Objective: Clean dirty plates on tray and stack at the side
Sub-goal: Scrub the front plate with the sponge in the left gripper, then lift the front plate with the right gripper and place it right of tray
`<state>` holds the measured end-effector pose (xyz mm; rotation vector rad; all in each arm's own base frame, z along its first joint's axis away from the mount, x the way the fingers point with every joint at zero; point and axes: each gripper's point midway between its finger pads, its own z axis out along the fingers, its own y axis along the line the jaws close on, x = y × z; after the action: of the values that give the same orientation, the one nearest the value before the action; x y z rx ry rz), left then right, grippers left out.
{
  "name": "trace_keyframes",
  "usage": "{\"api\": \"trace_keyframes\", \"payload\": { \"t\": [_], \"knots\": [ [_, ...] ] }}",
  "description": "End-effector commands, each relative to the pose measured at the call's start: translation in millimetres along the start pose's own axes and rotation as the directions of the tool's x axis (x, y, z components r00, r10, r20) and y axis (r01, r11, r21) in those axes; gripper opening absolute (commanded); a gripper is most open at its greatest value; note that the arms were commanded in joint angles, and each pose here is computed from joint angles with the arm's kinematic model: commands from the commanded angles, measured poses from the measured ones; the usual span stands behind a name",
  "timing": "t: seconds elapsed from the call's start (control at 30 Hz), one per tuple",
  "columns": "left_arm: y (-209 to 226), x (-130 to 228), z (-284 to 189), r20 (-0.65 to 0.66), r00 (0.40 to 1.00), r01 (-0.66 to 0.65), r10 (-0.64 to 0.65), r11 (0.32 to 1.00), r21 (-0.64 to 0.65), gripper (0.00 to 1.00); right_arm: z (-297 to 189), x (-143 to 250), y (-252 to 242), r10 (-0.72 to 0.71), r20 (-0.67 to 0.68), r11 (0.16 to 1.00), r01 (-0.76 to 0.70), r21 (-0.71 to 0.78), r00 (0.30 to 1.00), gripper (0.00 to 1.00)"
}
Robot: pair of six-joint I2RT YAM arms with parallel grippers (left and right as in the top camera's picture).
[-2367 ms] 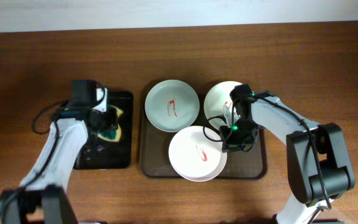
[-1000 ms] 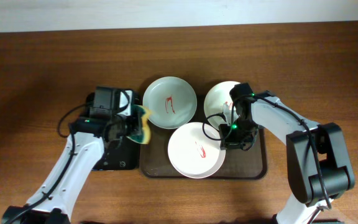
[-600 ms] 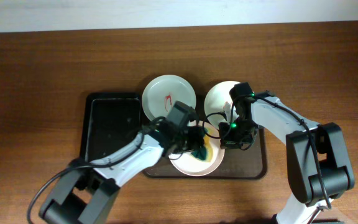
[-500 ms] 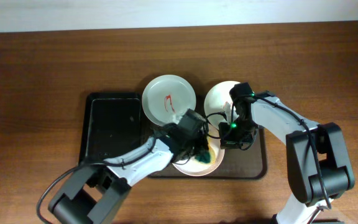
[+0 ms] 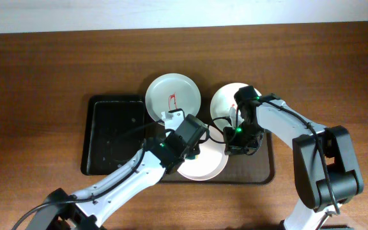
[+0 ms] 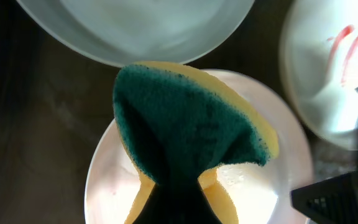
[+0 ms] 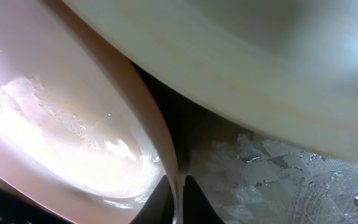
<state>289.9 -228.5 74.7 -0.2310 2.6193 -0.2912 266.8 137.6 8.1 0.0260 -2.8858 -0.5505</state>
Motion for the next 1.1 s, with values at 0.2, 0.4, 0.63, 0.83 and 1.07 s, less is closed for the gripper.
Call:
{"api": "trace_keyframes", "payload": {
  "t": [0.2,0.4,0.63,0.83,1.07],
  "knots": [
    [62.2,-50.4,-37.6,0.023,0.994,-0.109,0.110,0.993,-0.035,0.00,0.8,4.5,-3.6,-0.046,-0.016,0.999,0.046,0.014,0.999,0.04],
    [140.8,-80.9,-36.6,-0.023,0.985,-0.172,0.170,0.979,-0.113,0.00,-107.6,-11.9,-13.0,-0.153,0.331,0.956,0.055,0.287,0.931,0.04],
    [204.0,-65.1,37.4,-0.183,0.983,-0.067,0.026,0.972,-0.226,0.00,-205.0,-4.7,-24.8,-0.301,0.604,0.782,-0.171,0.600,0.738,0.04],
    [211.8,-47.9,49.9,-0.252,0.968,-0.077,0.012,0.966,-0.248,0.77,-221.1,6.1,24.0,-0.543,0.576,0.604,-0.192,0.773,0.611,0.04],
    [220.4,-16.8,39.4,-0.378,0.926,-0.096,-0.016,0.956,-0.277,0.00,-228.6,7.8,31.1,-0.578,0.576,0.572,-0.216,0.791,0.578,0.04]
  ]
}}
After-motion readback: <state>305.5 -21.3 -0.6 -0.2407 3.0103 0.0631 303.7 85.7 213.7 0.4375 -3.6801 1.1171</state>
